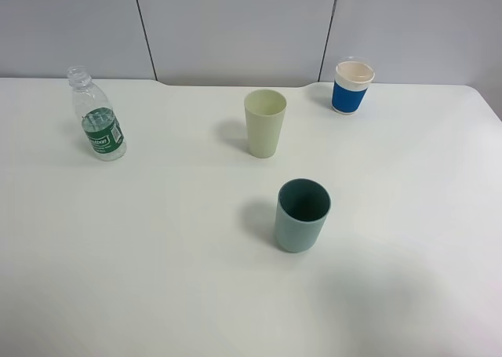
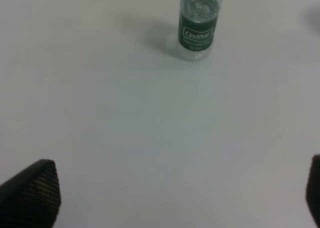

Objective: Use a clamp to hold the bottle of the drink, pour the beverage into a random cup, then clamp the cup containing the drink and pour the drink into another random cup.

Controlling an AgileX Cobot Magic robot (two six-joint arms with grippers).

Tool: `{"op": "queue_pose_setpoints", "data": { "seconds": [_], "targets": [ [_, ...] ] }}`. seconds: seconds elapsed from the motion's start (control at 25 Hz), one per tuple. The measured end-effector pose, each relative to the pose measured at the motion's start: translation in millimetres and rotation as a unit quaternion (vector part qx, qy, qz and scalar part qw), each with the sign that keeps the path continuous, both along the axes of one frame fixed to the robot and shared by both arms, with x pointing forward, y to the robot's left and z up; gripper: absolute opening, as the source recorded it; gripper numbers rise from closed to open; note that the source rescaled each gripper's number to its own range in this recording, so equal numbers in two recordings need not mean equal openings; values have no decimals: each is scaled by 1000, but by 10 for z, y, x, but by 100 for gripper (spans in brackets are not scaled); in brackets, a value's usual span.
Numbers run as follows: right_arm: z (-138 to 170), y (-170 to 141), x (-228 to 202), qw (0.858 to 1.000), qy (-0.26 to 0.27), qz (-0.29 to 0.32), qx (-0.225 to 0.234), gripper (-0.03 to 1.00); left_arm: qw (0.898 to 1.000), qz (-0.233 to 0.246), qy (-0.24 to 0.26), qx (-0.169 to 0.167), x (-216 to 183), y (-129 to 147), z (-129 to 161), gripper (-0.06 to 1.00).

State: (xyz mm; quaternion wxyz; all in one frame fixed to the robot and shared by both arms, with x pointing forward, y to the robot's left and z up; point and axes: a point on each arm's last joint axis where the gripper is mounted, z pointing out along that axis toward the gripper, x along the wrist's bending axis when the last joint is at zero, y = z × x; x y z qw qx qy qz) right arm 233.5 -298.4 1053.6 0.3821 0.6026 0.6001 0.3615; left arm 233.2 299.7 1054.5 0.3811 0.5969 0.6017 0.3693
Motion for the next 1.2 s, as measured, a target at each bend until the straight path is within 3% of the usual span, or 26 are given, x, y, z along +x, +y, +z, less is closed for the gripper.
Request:
{"op": "queue_pose_setpoints", "data": {
  "seconds": [0.32, 0.64, 0.88, 1.2],
  "targets": [
    [0, -32, 13, 1000, 4, -21, 3, 81, 1000, 0, 0, 0, 0, 0, 0, 100],
    [45, -56, 377, 995, 100, -25, -3, 81, 1000, 0, 0, 0, 0, 0, 0, 100],
    [339, -73, 728, 997, 66, -22, -16, 81, 1000, 0, 0, 0, 0, 0, 0, 100],
    [392, -105, 1275, 998, 32, -13, -52, 81, 1000, 0, 0, 0, 0, 0, 0, 100]
  ]
}}
